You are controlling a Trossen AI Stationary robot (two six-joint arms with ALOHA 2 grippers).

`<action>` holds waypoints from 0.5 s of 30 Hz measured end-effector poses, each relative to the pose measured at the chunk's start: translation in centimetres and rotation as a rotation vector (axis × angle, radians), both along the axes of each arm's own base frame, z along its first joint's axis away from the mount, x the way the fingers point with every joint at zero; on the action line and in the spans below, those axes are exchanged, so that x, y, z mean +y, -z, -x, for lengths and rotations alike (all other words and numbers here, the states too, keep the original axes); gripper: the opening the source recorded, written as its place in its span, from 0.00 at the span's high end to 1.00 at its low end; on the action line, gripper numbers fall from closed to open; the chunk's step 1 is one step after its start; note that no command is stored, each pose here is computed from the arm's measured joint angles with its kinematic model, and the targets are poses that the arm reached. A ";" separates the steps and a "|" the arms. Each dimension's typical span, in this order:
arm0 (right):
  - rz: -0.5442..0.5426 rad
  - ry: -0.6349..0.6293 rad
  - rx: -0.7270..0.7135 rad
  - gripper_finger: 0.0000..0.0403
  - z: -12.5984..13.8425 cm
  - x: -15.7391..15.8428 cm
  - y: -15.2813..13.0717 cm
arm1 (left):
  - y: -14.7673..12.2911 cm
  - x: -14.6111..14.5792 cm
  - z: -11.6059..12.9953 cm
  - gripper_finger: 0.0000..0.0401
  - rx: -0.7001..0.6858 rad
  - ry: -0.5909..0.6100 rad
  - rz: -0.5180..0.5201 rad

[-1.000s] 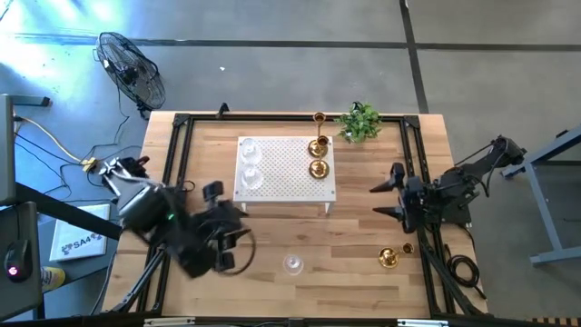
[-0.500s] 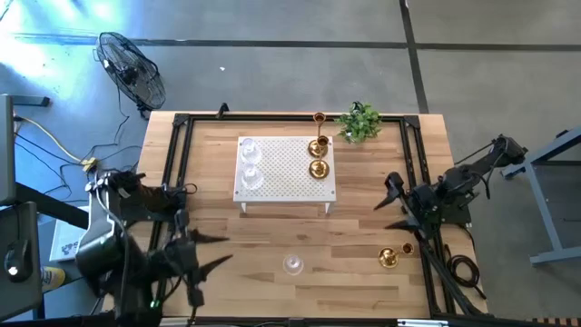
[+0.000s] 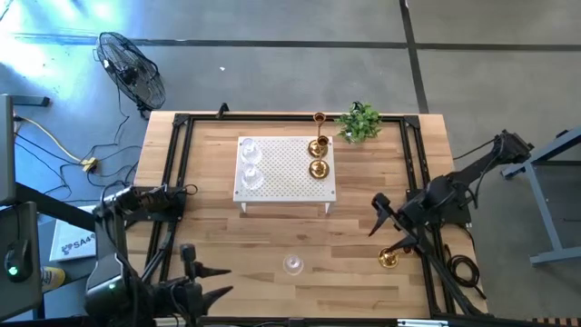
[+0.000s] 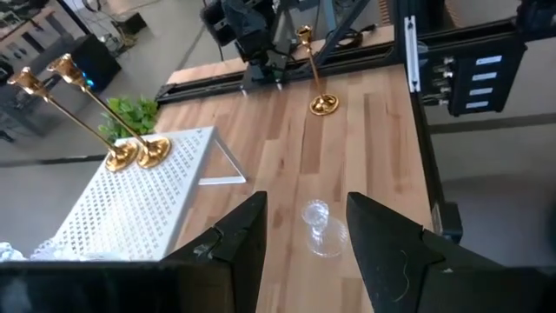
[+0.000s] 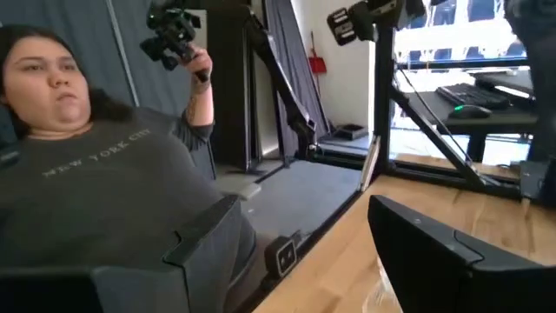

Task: Pick & Place candle stick holders
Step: Put the gold candle holder on the shelf aligned with the other gold candle holders

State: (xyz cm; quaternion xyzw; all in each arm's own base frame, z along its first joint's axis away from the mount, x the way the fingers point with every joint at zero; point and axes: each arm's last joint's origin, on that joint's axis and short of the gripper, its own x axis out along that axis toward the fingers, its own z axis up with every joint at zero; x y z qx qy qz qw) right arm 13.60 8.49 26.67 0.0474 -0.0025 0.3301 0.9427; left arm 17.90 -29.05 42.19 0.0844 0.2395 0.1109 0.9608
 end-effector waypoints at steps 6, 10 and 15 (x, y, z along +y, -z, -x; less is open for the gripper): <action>0.047 -0.062 -0.021 0.39 -0.4 1.1 -2.2 | 0.1 0.0 -0.2 0.62 0.010 -0.003 0.007; 0.144 0.022 0.083 0.39 -0.7 2.0 -5.0 | 0.1 0.2 -0.4 0.62 0.011 -0.011 0.008; 0.279 0.274 0.337 0.39 -1.5 3.1 -6.7 | 0.1 0.2 -0.4 0.62 0.011 -0.011 0.008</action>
